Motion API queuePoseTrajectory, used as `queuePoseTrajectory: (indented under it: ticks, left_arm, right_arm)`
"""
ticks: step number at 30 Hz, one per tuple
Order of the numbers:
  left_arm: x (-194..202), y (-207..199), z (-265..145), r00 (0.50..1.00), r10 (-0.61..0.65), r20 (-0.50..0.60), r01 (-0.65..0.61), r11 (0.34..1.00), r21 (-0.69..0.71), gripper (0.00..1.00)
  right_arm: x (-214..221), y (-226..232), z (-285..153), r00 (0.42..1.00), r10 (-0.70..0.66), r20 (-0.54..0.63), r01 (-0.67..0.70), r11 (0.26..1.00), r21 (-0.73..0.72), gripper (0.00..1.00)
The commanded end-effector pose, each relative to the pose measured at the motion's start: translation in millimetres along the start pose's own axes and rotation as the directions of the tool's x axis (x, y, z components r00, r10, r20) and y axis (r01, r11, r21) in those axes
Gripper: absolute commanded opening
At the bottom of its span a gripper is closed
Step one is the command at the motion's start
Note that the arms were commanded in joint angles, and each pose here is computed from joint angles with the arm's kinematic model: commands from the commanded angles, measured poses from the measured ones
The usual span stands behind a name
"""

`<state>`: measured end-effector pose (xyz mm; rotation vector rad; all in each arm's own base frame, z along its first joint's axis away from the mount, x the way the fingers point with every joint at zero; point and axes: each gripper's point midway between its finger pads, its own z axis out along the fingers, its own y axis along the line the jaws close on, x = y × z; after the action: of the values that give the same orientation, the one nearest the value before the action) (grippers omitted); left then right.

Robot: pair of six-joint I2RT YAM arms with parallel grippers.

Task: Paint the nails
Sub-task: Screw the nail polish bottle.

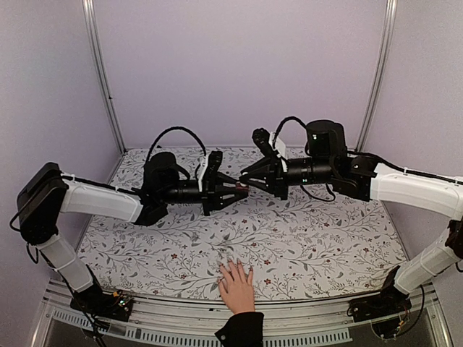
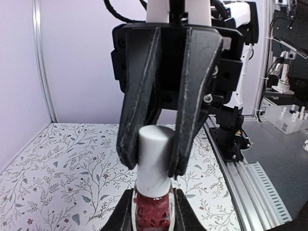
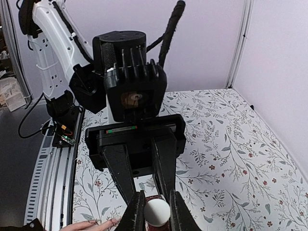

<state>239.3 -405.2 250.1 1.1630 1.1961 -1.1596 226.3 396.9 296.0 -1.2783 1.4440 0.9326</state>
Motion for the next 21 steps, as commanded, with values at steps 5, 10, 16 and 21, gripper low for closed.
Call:
queuePoseTrajectory:
  ticks: [5, 10, 16, 21]
  left_arm:
    - [-38.4, 39.5, -10.7, 0.990, 0.058, 0.125, -0.021, 0.960, -0.279, 0.00]
    - [-43.5, 45.3, -14.8, 0.982, 0.089, 0.165, -0.023, 0.931, -0.364, 0.00]
    - [-42.9, 46.0, -7.9, 0.977, 0.143, 0.160, -0.057, 0.891, -0.451, 0.00]
    - [-39.6, 53.6, -3.0, 0.976, 0.168, 0.138, -0.067, 0.836, -0.544, 0.00]
  right_arm:
    - [11.9, -9.1, 15.6, 0.995, 0.087, -0.049, -0.084, 0.995, 0.054, 0.00]
    - [17.4, -22.6, 21.0, 0.989, 0.136, -0.059, -0.129, 0.985, 0.117, 0.00]
    - [20.5, -33.2, 24.4, 0.979, 0.193, -0.059, -0.181, 0.969, 0.170, 0.00]
    - [18.8, -41.0, 27.5, 0.975, 0.219, -0.037, -0.208, 0.957, 0.204, 0.00]
